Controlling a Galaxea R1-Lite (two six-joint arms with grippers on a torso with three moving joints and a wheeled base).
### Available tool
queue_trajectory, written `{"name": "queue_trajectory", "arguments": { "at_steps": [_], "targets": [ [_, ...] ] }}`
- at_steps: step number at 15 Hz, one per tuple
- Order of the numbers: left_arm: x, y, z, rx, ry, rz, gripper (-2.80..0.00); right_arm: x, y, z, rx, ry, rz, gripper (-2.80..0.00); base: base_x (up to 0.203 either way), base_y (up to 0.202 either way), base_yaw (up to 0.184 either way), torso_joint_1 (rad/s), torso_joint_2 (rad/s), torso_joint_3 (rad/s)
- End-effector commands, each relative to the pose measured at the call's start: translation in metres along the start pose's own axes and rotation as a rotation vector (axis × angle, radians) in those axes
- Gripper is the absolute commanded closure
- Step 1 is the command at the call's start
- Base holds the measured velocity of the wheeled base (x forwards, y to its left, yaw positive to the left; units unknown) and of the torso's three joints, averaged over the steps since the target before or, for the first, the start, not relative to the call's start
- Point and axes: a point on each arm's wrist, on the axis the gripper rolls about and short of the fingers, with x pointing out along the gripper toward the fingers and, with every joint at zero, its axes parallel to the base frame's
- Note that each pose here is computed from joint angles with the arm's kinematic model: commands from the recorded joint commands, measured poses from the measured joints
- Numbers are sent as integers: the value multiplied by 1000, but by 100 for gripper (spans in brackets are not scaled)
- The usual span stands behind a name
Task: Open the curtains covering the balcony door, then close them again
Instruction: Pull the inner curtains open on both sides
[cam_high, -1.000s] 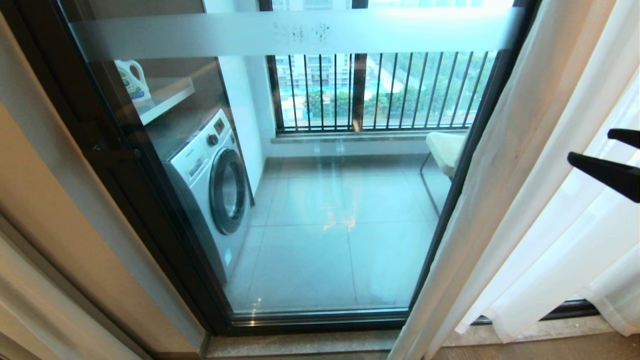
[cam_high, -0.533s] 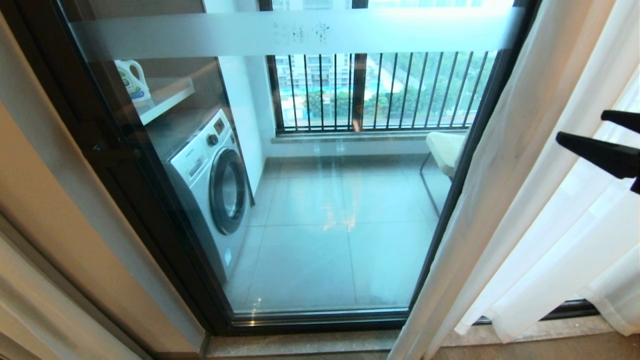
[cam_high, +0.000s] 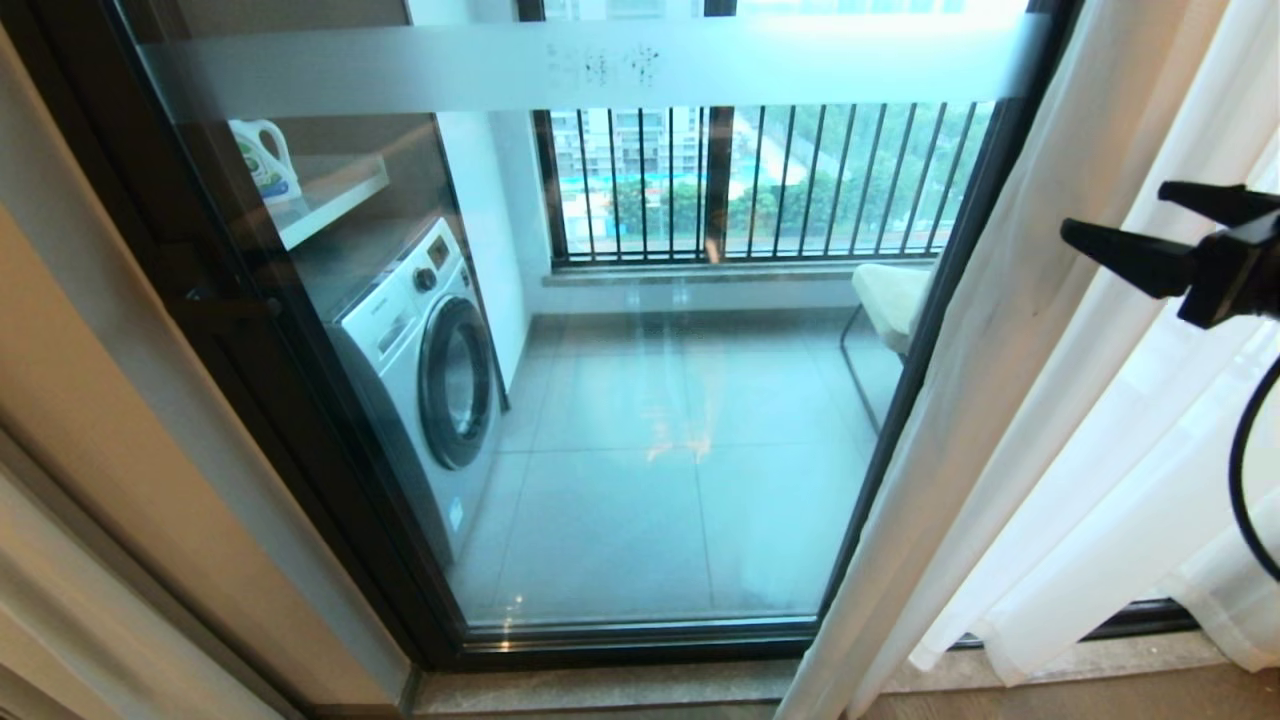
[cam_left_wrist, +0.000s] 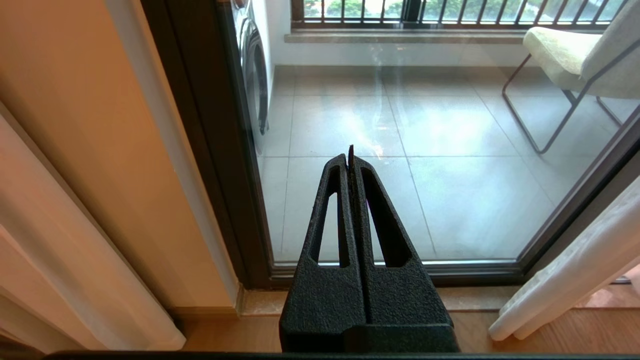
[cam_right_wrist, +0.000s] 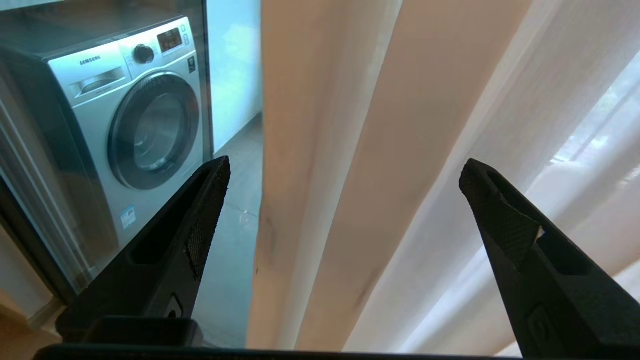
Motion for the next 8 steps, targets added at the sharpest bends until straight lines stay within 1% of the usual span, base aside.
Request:
{"name": "queue_trajectory", "arguments": {
  "at_steps": [1, 3, 4, 8],
  "targets": [
    [0, 0, 0, 0, 0, 1, 0, 15, 2, -4, 75, -10, 29, -280, 0, 0, 0, 0, 0, 0],
    [0, 0, 0, 0, 0, 1, 0, 21, 5, 1, 174, -54, 47, -280, 0, 0, 0, 0, 0, 0],
    [0, 0, 0, 0, 0, 1, 0, 25, 4, 1, 197, -58, 48, -280, 0, 0, 0, 0, 0, 0],
    [0, 0, 0, 0, 0, 1, 0, 36, 0, 1, 199, -63, 47, -280, 0, 0, 0, 0, 0, 0]
  ]
}}
